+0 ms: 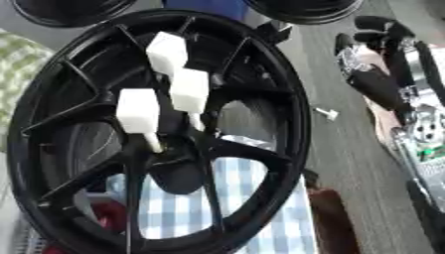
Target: Pull the pin out of the wheel hub.
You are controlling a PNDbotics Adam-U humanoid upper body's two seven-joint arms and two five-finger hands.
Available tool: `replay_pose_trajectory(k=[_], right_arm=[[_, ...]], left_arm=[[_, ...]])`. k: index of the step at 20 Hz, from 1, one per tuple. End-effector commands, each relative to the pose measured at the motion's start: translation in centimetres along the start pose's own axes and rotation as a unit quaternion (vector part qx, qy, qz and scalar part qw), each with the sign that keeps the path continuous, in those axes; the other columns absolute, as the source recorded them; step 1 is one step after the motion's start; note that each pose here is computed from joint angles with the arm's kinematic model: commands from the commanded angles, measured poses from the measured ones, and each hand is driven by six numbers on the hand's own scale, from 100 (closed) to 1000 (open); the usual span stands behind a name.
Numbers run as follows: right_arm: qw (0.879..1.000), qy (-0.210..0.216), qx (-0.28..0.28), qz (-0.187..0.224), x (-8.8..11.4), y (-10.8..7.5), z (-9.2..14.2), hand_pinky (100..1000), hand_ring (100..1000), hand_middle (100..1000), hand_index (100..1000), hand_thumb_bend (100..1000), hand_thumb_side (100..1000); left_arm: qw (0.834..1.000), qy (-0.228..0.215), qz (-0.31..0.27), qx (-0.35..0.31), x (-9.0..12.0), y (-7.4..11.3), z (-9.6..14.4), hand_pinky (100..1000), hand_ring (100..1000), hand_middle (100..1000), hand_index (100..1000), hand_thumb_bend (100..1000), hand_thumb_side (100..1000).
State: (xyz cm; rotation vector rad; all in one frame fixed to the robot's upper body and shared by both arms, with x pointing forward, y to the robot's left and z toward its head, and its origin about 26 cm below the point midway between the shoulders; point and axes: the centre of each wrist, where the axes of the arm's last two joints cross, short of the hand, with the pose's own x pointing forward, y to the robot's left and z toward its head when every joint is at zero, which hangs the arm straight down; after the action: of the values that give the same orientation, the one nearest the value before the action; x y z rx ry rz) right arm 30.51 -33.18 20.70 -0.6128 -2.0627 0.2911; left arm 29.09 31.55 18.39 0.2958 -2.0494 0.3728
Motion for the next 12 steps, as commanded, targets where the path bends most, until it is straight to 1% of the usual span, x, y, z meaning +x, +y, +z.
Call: replay_pose_trajectory(k=[1,6,10,12], right_arm=[[0.998,-0.035,0.017,0.039,1.6,-1.5,-0.8,912,817,791,793,260,390],[0.991,-0.077,0.067,0.090,4.0,-3.2,-2.0,912,820,791,799,278,387],[0.975,-0.126,0.117,0.142,6.9,-5.0,-3.2,913,823,790,805,314,380],[0.963,-0.149,0.143,0.172,8.5,-5.7,-3.8,913,825,789,805,343,381]], left_arm=[[1.000,-0.011,-0.010,-0.005,0.5,0.3,-0.3,650,676,612,733,534,639],[1.000,-0.012,-0.015,-0.008,0.6,0.4,-0.3,650,676,612,733,533,640],[1.000,-0.013,-0.020,-0.010,0.7,0.5,-0.4,650,675,612,732,532,640],[1.000,-0.013,-0.022,-0.012,0.7,0.5,-0.4,650,675,612,732,532,640]])
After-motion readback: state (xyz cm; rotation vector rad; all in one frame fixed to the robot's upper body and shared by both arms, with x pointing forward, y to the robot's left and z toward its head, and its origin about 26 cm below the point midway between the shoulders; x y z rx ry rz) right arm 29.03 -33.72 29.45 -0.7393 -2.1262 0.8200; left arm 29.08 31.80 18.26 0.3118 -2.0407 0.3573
